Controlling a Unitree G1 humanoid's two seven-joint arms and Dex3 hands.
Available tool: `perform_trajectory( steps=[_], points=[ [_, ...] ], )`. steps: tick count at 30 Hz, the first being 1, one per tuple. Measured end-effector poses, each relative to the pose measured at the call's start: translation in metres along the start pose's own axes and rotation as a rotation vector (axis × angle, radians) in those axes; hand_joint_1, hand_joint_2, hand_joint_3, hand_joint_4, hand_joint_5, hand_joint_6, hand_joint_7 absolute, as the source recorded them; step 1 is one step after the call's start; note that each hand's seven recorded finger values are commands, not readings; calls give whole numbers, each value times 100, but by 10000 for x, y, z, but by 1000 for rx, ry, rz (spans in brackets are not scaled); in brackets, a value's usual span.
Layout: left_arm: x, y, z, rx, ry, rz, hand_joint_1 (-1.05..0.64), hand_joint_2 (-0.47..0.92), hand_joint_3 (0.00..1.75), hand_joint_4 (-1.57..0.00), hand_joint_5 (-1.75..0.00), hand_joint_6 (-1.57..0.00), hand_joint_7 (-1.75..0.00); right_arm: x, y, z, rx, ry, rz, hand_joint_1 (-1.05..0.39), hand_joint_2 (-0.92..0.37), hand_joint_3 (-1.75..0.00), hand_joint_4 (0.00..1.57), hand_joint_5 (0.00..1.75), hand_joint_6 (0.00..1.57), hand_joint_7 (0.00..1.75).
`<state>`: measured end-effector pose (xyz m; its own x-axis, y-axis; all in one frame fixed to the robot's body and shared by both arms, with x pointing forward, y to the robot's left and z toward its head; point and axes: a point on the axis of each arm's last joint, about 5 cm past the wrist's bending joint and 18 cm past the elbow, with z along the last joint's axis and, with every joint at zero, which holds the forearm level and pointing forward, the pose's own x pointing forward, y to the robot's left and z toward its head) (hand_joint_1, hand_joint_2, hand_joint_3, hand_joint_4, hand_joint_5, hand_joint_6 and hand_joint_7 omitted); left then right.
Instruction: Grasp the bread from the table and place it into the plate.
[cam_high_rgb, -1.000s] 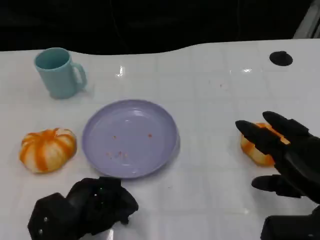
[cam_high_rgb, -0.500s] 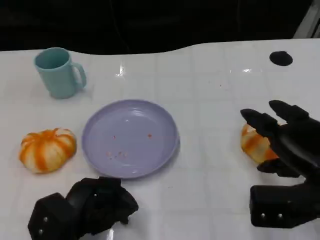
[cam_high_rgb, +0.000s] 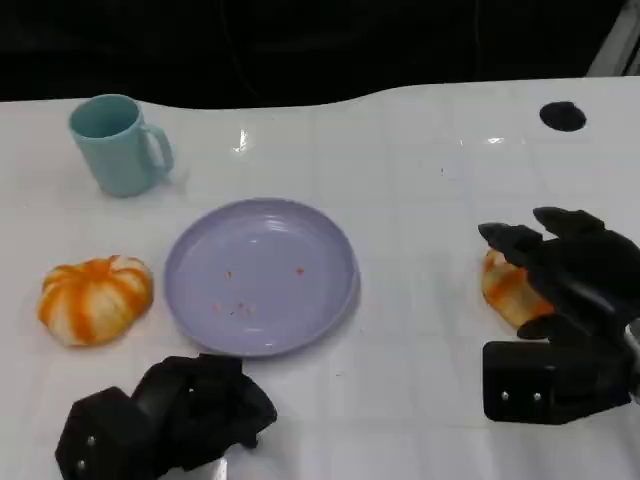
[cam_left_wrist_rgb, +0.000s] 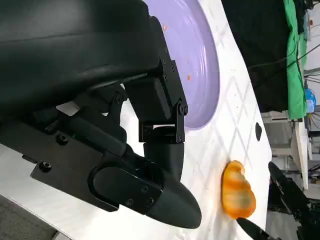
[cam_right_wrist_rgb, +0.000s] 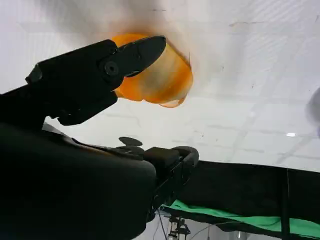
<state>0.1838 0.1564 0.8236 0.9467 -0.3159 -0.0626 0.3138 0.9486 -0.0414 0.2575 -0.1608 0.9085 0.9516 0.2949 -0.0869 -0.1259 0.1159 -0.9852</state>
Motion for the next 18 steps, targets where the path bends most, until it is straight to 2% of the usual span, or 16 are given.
perform_trajectory(
  steps=[12, 18],
  points=[
    [-13, -4, 4, 5, -3, -1, -104, 86, 0, -87, -154, -128, -77, 83, 94, -84, -9, 82, 84, -32, -75, -1, 17, 8, 29, 0],
    [-18, -4, 4, 5, -4, 0, -103, 86, 0, -86, -154, -128, -77, 122, 121, -100, -9, 98, 117, -32, -77, -1, 17, 6, 29, 0]
  ],
)
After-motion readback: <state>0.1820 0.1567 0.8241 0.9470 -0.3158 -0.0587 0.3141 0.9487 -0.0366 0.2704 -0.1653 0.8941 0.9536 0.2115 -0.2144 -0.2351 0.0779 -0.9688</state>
